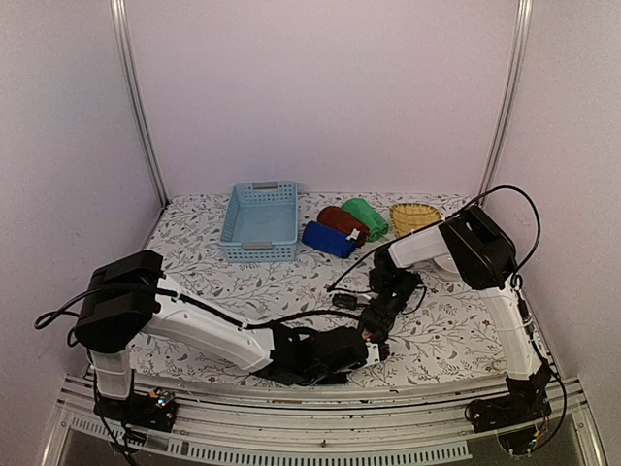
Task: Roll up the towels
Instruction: Pick up the towel from the center of the board, then place the towel in the storage box.
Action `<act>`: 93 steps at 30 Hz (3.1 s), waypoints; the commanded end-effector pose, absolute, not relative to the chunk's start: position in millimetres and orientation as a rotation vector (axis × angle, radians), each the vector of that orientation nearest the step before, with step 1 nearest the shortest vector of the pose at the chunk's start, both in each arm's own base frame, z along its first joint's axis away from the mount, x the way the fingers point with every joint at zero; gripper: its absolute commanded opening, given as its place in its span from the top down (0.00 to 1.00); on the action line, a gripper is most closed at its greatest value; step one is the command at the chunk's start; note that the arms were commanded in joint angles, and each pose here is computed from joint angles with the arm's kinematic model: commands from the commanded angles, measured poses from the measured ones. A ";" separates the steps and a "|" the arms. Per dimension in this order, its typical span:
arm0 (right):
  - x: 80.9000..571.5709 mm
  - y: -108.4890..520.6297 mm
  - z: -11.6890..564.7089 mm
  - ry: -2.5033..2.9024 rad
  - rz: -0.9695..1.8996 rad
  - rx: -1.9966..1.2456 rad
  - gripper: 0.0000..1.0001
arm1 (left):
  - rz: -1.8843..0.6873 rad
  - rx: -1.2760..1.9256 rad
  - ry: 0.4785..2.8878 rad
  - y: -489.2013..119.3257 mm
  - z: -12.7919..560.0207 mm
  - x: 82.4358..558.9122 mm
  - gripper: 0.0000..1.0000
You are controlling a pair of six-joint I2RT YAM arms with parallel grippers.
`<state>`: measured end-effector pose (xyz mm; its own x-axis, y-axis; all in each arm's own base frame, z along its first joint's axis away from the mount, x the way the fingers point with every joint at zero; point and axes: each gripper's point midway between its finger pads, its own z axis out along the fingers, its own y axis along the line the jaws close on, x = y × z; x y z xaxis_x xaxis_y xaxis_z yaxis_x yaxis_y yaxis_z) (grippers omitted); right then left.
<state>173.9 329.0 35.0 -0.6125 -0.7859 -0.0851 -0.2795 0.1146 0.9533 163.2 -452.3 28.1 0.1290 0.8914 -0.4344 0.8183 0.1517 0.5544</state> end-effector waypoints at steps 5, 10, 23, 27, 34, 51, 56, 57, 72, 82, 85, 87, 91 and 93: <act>195.8 346.7 114.3 -1.948 -1.793 1.276 0.47 | 0.045 1.685 1.659 -441.8 38.5 152.6 0.81; 235.9 317.1 150.9 -2.171 -1.726 1.530 0.37 | -0.032 1.634 1.672 -427.6 72.9 166.9 0.85; 255.8 251.5 176.3 -2.706 -1.403 1.798 0.37 | 0.131 1.573 1.682 -370.2 136.5 244.2 0.92; 242.5 236.3 164.3 -2.782 -1.337 1.840 0.38 | 0.248 1.469 1.668 -351.8 172.8 290.8 0.93; 236.8 223.1 153.3 -2.893 -1.249 1.921 0.39 | 0.386 1.299 1.623 -311.2 233.9 370.8 0.93; 234.8 224.4 129.3 -2.846 -1.282 1.837 0.39 | 0.610 1.288 1.694 -228.5 175.5 573.7 0.99; 234.7 224.9 119.4 -2.826 -1.279 1.804 0.39 | 0.573 1.296 1.665 -225.1 143.7 613.9 0.99; 235.4 224.8 117.0 -2.824 -1.275 1.794 0.39 | 0.577 1.313 1.660 -225.6 134.7 619.9 0.99; 235.4 223.8 90.7 -2.784 -1.246 1.700 0.39 | 0.635 1.397 1.591 -229.5 57.0 671.5 0.93; 232.4 224.4 84.0 -2.753 -1.260 1.669 0.39 | 0.670 1.412 1.628 -217.3 26.1 672.8 0.62; 232.1 224.5 83.5 -2.749 -1.261 1.668 0.40 | 0.650 1.405 1.640 -218.1 27.0 671.3 0.54; 232.3 224.6 83.4 -2.747 -1.261 1.669 0.39 | 0.620 1.415 1.646 -221.8 26.8 668.2 0.50; 231.1 224.2 82.5 -2.741 -1.260 1.664 0.39 | 0.592 1.424 1.645 -226.4 30.4 665.0 0.43; 230.2 224.4 83.1 -2.736 -1.266 1.664 0.39 | 0.577 1.433 1.650 -228.3 30.7 662.5 0.41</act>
<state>230.3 223.5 80.8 -0.4975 -0.6431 -0.5821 -0.8622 0.2929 0.4134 668.7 -226.9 35.3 0.0184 0.9595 -0.2812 0.5157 0.2318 0.8248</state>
